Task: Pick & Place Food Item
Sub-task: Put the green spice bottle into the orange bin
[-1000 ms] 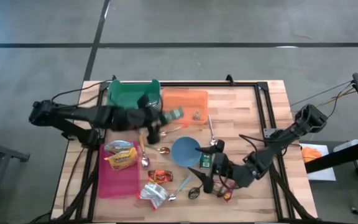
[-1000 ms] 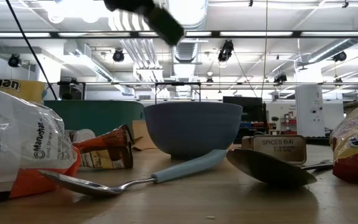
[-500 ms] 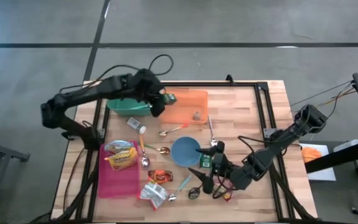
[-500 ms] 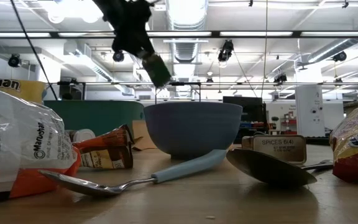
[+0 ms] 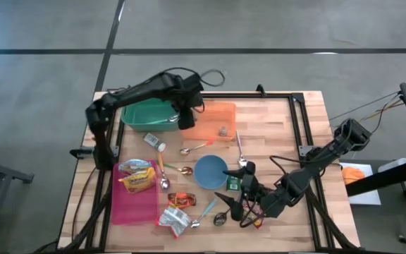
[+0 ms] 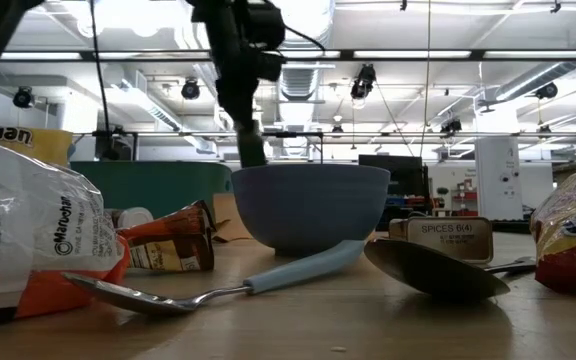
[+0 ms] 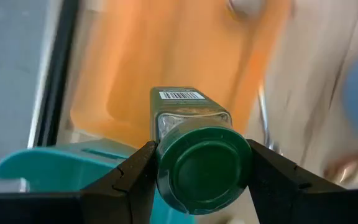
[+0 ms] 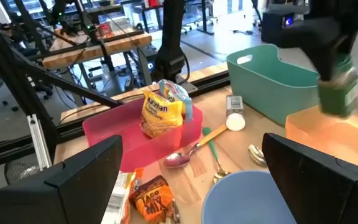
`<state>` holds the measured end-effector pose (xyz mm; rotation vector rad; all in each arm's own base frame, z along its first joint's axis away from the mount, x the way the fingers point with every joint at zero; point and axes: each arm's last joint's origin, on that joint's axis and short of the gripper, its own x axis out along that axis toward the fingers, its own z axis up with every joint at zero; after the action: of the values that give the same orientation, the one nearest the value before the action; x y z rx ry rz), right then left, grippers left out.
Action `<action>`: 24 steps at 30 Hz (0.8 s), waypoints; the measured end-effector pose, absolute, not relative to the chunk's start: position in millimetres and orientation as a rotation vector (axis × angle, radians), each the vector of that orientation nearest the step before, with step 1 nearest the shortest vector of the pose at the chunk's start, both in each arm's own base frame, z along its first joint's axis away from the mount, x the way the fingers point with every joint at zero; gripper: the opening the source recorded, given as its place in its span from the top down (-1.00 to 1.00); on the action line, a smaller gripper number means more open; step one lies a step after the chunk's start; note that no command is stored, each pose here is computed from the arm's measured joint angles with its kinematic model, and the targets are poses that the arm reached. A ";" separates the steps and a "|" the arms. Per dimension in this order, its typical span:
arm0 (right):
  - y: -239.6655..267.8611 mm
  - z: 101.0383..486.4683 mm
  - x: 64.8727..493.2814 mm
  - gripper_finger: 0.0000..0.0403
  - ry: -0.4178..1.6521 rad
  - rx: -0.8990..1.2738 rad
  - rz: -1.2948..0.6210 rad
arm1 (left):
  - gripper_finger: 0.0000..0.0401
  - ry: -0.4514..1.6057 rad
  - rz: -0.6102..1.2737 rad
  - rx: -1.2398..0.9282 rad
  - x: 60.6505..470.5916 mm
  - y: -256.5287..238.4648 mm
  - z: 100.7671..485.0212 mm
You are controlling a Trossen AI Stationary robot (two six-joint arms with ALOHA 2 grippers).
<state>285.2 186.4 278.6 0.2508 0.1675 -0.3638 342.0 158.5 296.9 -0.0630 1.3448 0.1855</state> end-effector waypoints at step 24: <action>186.2 277.3 285.0 -0.89 0.174 0.242 -0.365 | 0.02 1.451 0.000 -0.105 348.2 170.6 266.1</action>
<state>285.0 186.2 277.3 0.2416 0.1737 -0.3652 348.2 170.6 266.1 -0.1046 1.4512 0.0005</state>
